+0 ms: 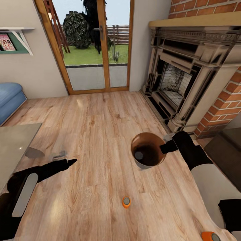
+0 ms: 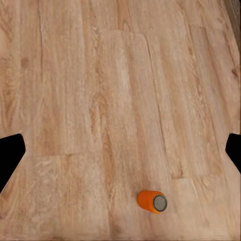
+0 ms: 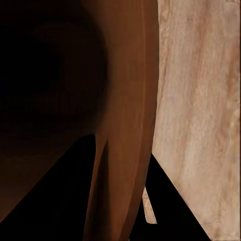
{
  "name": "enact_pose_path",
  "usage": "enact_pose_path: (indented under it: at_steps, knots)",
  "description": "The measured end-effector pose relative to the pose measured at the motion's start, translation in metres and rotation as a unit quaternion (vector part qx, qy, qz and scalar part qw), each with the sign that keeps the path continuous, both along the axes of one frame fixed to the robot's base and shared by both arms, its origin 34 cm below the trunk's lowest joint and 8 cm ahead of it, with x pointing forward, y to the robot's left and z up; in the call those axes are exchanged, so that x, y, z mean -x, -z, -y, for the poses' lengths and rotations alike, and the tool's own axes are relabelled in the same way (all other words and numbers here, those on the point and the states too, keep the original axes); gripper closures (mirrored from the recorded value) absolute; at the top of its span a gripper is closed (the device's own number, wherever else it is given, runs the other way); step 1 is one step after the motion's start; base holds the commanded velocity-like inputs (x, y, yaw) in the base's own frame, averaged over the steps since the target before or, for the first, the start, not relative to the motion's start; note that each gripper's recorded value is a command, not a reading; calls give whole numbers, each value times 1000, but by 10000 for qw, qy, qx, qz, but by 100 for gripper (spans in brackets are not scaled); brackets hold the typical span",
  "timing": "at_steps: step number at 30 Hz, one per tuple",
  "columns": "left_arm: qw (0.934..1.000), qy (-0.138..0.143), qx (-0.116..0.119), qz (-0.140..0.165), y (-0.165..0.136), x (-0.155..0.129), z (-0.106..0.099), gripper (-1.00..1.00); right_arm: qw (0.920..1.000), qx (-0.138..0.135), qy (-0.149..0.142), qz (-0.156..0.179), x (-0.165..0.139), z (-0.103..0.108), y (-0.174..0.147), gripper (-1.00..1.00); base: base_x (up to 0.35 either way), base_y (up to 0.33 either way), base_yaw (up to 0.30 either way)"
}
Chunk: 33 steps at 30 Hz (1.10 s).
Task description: Put the three can of soda from the living room inside the tash can in the kitchen.
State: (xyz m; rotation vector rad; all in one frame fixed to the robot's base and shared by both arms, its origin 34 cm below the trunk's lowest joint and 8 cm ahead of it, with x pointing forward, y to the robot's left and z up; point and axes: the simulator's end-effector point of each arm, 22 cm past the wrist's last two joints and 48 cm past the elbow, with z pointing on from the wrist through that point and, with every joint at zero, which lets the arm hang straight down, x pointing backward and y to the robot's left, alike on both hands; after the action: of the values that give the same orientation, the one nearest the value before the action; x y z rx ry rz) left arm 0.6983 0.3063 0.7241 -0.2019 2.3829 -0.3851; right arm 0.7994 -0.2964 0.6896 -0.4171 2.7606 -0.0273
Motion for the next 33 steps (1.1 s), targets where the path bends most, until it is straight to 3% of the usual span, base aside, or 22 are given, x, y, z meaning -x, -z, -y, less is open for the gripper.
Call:
enact_pose_path:
  at_steps: [1, 3, 4, 7, 10, 12, 14, 16, 18, 20, 23, 27, 30, 33]
  knots:
    - [10000, -31, -14, 16, 4, 4, -2, -100, 9995, 326, 11, 56, -2, 22, -2, 100, 0, 0, 0]
    - [9998, -141, -80, 88, 18, 17, -9, -100, 9985, 524, 149, 44, 1, 53, -4, 100, 0, 0, 0]
    - [9998, -161, -89, 88, 22, 20, -11, -100, 9986, 495, 182, 56, 1, 57, -5, 100, 0, 0, 0]
    - [9995, -221, -216, -15, 41, 34, -18, -100, 9986, -77, 522, 19, 6, 64, -8, 100, 0, 0, 0]
    - [9982, -321, -499, -66, 68, 43, -31, -100, 9964, -47, 839, -48, 22, 100, -2, 100, 0, 0, 0]
    - [9978, -317, -579, -14, 77, 44, -30, -100, 9959, 134, 891, -110, 33, 115, 7, 100, 0, 0, 0]
    - [9974, -130, -714, -49, 108, 54, -16, -100, 9947, -103, 1022, -6, 48, 113, 10, 100, 0, 0, 0]
    - [9959, 72, -856, -292, 162, 84, -4, -100, 9920, -375, 1203, 65, 82, 113, 23, 100, 0, 0, 0]
    - [9947, 123, -927, -431, 186, 102, -4, -100, 9925, -128, 1192, 256, 95, 130, 25, 100, 0, 0, 0]
    - [9940, 156, -969, -485, 198, 111, -4, -100, 9929, 44, 1111, 432, 100, 140, 25, 100, 0, 0, 0]
    - [9938, 160, -1015, -421, 203, 115, -5, -100, 9917, -295, 1063, 657, 98, 126, 25, 100, 0, 0, 0]
    - [9938, 153, -1072, -230, 203, 114, -5, -100, 9931, -164, 829, 817, 118, 132, 43, 100, 0, 0, 0]
    - [9939, 126, -1085, -163, 204, 114, -7, -100, 9923, -434, 777, 859, 137, 122, 68, 100, 0, 0, 0]
    - [9939, 103, -1092, -104, 203, 112, -8, -100, 9887, -491, 653, 1255, 128, 117, 55, 100, 0, 0, 0]
